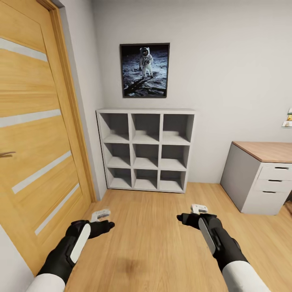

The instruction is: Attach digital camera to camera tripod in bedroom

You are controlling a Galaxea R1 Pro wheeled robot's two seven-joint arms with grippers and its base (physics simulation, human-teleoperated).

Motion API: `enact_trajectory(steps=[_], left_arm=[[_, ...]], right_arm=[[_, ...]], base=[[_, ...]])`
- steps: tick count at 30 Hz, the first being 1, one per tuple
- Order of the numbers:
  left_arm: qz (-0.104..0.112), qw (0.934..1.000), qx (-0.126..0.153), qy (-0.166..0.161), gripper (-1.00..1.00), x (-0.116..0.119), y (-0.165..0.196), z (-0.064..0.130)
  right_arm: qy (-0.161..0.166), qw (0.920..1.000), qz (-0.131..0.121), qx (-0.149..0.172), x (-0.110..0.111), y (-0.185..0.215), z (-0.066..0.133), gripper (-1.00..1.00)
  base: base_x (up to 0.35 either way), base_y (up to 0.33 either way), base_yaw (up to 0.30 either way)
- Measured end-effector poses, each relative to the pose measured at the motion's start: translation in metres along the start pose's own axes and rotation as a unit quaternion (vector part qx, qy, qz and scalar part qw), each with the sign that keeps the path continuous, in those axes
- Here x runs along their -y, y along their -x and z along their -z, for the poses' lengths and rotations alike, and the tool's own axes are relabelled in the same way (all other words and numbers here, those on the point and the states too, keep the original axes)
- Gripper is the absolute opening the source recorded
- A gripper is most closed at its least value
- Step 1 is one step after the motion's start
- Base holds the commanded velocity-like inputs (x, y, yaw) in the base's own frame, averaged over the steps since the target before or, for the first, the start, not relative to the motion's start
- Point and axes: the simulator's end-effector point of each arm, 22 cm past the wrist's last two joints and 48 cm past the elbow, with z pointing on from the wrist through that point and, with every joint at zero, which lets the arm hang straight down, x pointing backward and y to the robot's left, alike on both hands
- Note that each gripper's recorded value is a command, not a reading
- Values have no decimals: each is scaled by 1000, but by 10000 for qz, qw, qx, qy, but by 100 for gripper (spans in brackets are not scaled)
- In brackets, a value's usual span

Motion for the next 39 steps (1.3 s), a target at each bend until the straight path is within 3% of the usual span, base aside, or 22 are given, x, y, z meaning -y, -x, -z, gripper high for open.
enact_trajectory(steps=[5, 12, 17, 39], left_arm=[[0, 9998, 165, -148, 100, 16, 13, 6], [-8, 9995, 146, -279, 100, 34, 10, 5], [-35, 9989, 74, -453, 100, 60, 2, 4], [-11, 9984, 43, -565, 100, 58, -22, -22]], right_arm=[[57, 10000, -13, -9, -3, 5, 3, 100], [100, 9999, -35, -89, -7, 3, 3, 100], [111, 9999, -42, -105, -7, 3, 3, 100], [245, 9996, -82, -106, -5, -22, -20, 100]], base=[[0, 0, 0], [0, 0, 0], [0, 0, 0], [0, 0, 0]])
